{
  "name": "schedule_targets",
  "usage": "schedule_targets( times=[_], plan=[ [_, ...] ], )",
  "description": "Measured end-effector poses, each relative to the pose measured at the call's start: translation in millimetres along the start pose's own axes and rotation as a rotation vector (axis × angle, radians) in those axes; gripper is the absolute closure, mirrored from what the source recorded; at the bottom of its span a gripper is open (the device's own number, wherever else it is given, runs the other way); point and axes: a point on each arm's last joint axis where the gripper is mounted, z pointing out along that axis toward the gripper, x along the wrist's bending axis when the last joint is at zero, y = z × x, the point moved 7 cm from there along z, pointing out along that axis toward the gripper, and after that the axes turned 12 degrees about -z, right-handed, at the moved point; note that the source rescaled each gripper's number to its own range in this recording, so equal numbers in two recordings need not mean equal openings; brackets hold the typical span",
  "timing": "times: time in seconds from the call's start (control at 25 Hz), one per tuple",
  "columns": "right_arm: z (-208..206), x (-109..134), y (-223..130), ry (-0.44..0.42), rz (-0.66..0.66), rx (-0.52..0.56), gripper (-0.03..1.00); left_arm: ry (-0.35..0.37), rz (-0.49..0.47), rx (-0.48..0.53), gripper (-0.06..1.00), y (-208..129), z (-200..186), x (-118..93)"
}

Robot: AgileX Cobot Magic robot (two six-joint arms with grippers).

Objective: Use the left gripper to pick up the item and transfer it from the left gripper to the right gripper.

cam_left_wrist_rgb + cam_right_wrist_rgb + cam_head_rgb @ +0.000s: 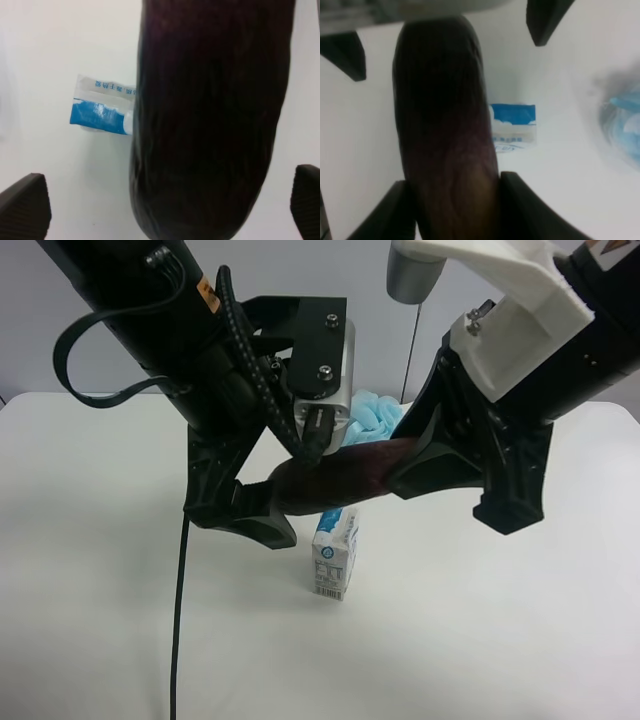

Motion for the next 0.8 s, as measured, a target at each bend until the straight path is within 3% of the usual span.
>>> schedule_targets(
  times=[0.52,0.8],
  plan=[
    [0.0,-0.1,-0.2,-0.001,-0.001,0.001,0.96,0.039,-0.006,-0.016,-0.04,-4.0,-40.3,-9.0],
    [0.0,-0.1,-0.2,-0.001,-0.001,0.001,0.96,0.065,-0.149,0.034,-0.04,-20.2,-69.3,-18.0]
  ],
)
